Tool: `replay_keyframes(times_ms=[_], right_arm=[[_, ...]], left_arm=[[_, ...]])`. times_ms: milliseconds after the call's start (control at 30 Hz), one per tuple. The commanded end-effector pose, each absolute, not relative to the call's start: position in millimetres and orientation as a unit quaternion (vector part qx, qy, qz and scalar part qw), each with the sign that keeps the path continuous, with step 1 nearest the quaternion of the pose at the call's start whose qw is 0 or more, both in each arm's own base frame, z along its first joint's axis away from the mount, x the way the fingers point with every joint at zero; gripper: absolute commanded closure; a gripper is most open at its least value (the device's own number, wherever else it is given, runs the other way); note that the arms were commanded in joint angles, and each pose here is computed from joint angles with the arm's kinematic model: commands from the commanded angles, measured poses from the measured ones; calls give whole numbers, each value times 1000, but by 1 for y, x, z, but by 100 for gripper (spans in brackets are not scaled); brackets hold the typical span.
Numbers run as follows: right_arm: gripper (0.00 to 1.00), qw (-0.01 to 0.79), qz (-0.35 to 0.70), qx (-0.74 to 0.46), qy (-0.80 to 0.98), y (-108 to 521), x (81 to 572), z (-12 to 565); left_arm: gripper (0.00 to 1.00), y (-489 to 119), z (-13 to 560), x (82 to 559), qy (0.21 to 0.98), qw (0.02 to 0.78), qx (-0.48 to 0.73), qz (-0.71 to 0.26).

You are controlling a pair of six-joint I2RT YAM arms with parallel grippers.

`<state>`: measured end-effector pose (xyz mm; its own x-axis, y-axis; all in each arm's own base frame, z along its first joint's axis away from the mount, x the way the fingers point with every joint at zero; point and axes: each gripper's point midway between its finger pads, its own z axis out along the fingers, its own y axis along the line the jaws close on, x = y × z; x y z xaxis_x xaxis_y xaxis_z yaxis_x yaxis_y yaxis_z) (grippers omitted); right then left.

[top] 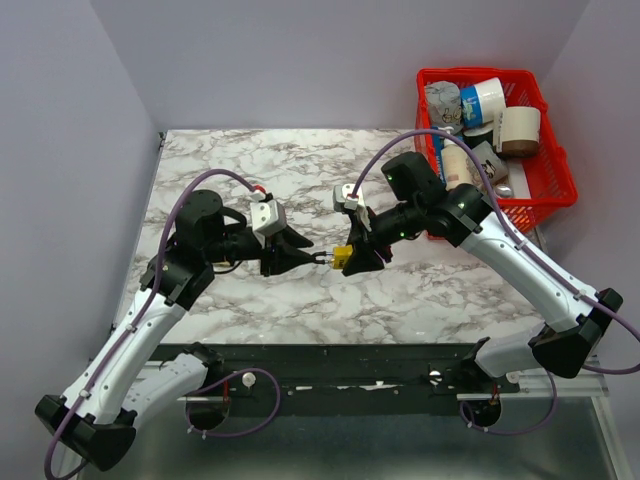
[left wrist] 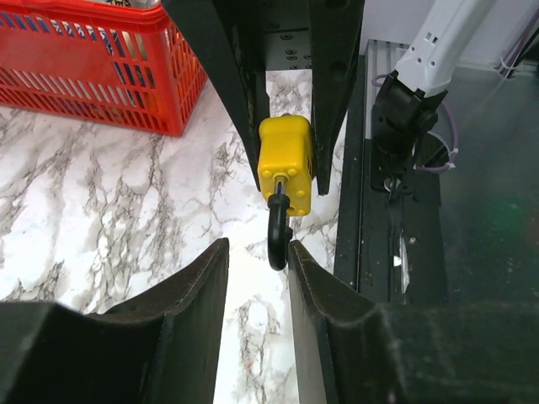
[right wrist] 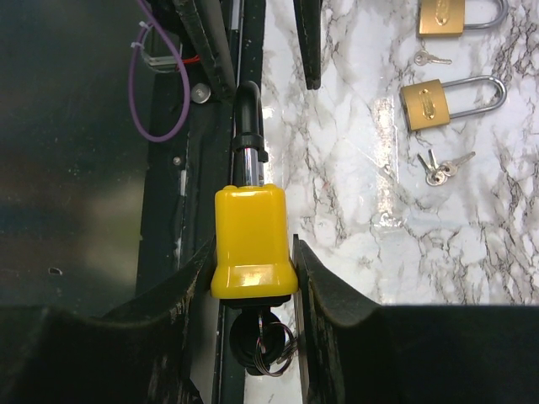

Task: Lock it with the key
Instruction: Lock the lock.

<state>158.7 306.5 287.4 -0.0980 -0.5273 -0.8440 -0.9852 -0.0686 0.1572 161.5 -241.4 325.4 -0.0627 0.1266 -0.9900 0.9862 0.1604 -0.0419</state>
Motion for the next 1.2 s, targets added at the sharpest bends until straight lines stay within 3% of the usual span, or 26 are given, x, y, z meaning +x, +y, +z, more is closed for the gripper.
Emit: replay_keyframes(times_ms=[0,300,367,600,733,1167], right_arm=[[99,307,424,-611,594,317,158,306],[100,313,423,-610,592,317,159,308],[99,314,422,-610,593,317,159,308],[99,324,421,-607,591,320,163,310],[99,327,423,-607,588,321,162,311],[99,365,411,-601,581,330,171,320]], left_arm=[[59,-247,327,157,571,485,479,-457],[57,-248,316,158,584,477,474,-454],[61,-249,316,157,580,478,476,-456],[90,-259,318,149,571,467,482,-473],[99,-263,318,149,573,463,479,-476],[100,-277,318,147,583,438,454,-511]])
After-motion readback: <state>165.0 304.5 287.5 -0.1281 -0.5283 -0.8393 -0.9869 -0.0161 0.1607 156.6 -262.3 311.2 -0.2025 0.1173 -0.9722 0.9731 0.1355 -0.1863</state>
